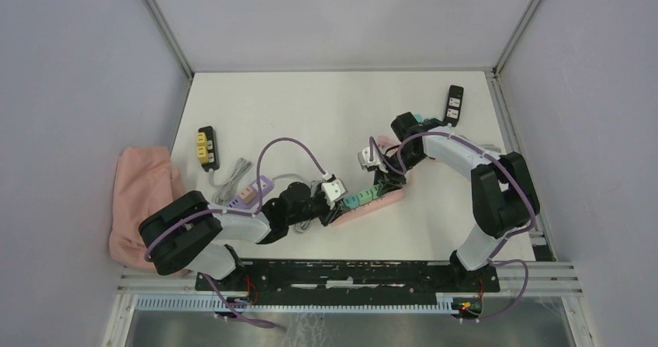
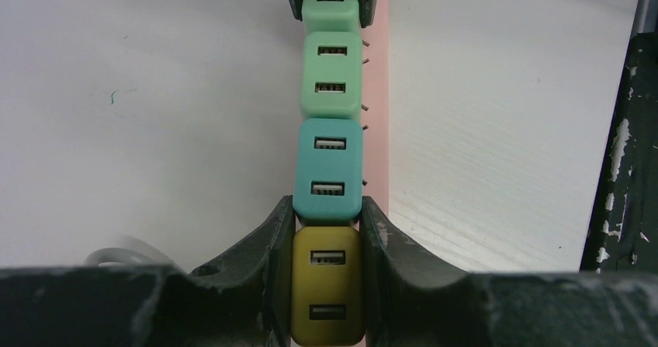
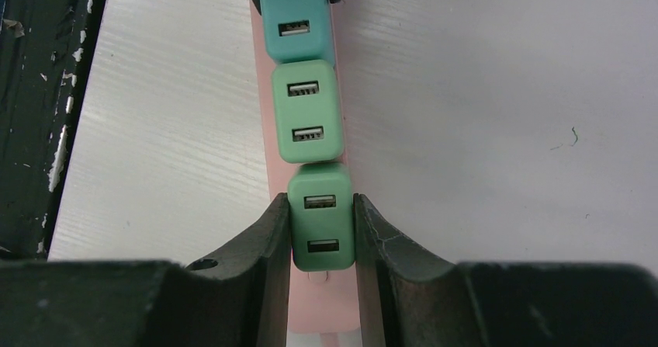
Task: Pull the plug off the socket
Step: Remove the plug from the socket.
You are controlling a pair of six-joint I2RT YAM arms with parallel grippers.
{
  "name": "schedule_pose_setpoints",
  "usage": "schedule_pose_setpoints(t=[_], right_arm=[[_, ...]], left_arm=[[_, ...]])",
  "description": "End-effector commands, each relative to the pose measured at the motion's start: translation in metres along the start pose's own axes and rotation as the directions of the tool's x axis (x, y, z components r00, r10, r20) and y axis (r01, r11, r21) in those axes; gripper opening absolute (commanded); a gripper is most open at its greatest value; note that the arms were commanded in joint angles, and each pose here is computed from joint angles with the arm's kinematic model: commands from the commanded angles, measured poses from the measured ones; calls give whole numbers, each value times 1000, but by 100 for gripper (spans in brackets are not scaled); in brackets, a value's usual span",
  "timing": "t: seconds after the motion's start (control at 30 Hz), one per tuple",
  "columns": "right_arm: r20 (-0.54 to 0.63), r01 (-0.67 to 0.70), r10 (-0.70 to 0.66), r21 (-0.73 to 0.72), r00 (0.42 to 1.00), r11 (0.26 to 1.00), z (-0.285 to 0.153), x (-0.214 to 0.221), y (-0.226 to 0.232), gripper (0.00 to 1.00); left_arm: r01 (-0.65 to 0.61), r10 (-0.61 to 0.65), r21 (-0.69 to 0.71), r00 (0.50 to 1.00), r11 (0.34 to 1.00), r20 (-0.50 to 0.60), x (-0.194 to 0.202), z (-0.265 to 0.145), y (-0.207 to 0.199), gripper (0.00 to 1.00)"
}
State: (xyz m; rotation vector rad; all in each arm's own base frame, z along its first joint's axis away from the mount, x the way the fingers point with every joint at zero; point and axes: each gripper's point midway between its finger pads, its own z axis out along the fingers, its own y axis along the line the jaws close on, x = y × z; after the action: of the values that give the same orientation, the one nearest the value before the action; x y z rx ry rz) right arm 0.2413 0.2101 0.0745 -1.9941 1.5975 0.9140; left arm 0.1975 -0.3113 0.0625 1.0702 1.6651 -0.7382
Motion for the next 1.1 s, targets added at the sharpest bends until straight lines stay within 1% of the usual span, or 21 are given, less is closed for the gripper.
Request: schedule_pose_setpoints(t=[0.0,0.13,0.23,0.3,0.43,0.5,0.6,0.77,0.83,0.9,0.97,1.07], right_arm=[[55,24,-23,-14,998,1000,-10,-12,13,0],[60,60,-55,-73,997,996,9,-30,23,0],[107,29,-20,-82,994,996,12,-47,20,0],[107,9,-3,-61,994,998,9,-49,13,0],[84,-62,60,16,995,998,-8,-26,-5,0],[57,-59,57,32,997,998,-16,-11,-4,0],[67,-22,23,-8,997,1000,-13,-8,12,0],[88,54,-43,-123,995,991,11,-35,33,0],[115,34,-19,-136,993,990,16,-48,32,0],[103,1,11,-113,995,994,14,-53,22,0],[88,-39,46,-77,995,996,5,-49,11,0],[131,-79,84,-43,988,996,-20,-35,6,0]], left_arm=[[-20,18,-28,995,999,-102,28,-4,7,3],[-22,19,-25,995,999,-102,28,-3,6,3],[-22,19,-25,994,999,-103,28,-3,6,3],[-22,19,-24,995,999,-102,28,-3,6,3],[-22,20,-23,994,999,-105,29,-3,6,3],[-24,21,-23,994,999,-105,29,-3,6,3],[-25,22,-18,994,1000,-108,30,-3,5,3],[-24,22,-17,994,1000,-108,30,-3,6,3],[-24,22,-14,994,1000,-108,30,-3,5,3],[-23,22,-12,994,1000,-109,31,-2,4,3],[-24,22,-12,994,1000,-109,30,-2,4,3],[-24,23,-10,993,1000,-112,31,-1,5,3]])
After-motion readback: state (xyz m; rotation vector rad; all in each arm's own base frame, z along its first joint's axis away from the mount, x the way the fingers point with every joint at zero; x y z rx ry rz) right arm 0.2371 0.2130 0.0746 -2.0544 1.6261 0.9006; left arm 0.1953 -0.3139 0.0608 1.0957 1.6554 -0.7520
